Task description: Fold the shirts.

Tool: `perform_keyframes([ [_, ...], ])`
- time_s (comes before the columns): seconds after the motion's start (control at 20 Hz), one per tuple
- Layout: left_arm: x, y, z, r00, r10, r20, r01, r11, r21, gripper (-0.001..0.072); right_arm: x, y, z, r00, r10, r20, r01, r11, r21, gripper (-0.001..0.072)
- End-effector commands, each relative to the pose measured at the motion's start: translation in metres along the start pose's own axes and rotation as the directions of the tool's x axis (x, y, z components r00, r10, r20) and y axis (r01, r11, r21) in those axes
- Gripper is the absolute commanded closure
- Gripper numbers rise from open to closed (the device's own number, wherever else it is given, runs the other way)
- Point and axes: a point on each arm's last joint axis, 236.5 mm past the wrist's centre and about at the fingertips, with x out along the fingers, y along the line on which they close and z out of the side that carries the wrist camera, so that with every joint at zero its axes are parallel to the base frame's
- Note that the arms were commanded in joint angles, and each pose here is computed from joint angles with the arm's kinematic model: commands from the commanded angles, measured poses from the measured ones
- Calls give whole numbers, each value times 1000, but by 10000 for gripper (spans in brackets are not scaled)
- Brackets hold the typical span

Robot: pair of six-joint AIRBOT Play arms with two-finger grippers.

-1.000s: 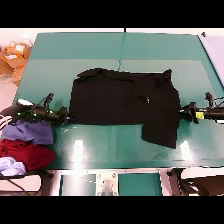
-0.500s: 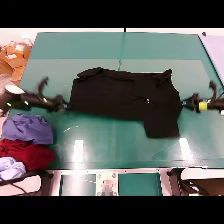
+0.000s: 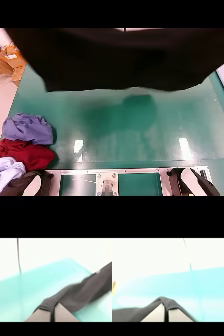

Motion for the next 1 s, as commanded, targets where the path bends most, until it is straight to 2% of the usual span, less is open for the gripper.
perform_keyframes([
  [0.0, -83, -89, 79, 969, -12, 246, -45, 974, 224, 683, -71, 93, 76, 956, -13, 294, 56, 989, -140, 697],
  [0.05, -86, -91, 81, 969, -3, 247, -49, 977, 205, 683, -81, 96, 83, 947, -55, 316, 108, 983, -151, 698],
  [0.15, -80, -63, 70, 975, 89, 203, -118, 984, 135, 683, -85, 91, 83, 944, -101, 313, 157, 975, -157, 698],
  [0.25, -54, -19, 43, 982, 158, 105, -161, 987, 26, 683, -73, 74, 73, 959, -115, 260, 152, 980, -128, 698],
  [0.35, -5, 33, -6, 987, 150, -54, -155, 983, -98, 683, -42, 39, 51, 980, -104, 170, 112, 993, -39, 698],
  [0.5, 74, 106, -109, 960, 46, -277, -130, 947, -293, 683, 42, -42, -41, 995, -79, -68, 86, 990, 108, 697],
  [0.65, 146, 166, -236, 898, -80, -432, -144, 875, -463, 683, 135, -108, -159, 962, -73, -264, 127, 973, 193, 697],
  [0.8, 209, 189, -364, 818, -175, -548, -182, 825, -535, 683, 203, -172, -254, 909, -100, -406, 226, 934, 276, 697],
  [0.95, 254, 197, -456, 783, -162, -600, -252, 800, -545, 683, 240, -219, -328, 851, -88, -517, 294, 896, 332, 697],
])
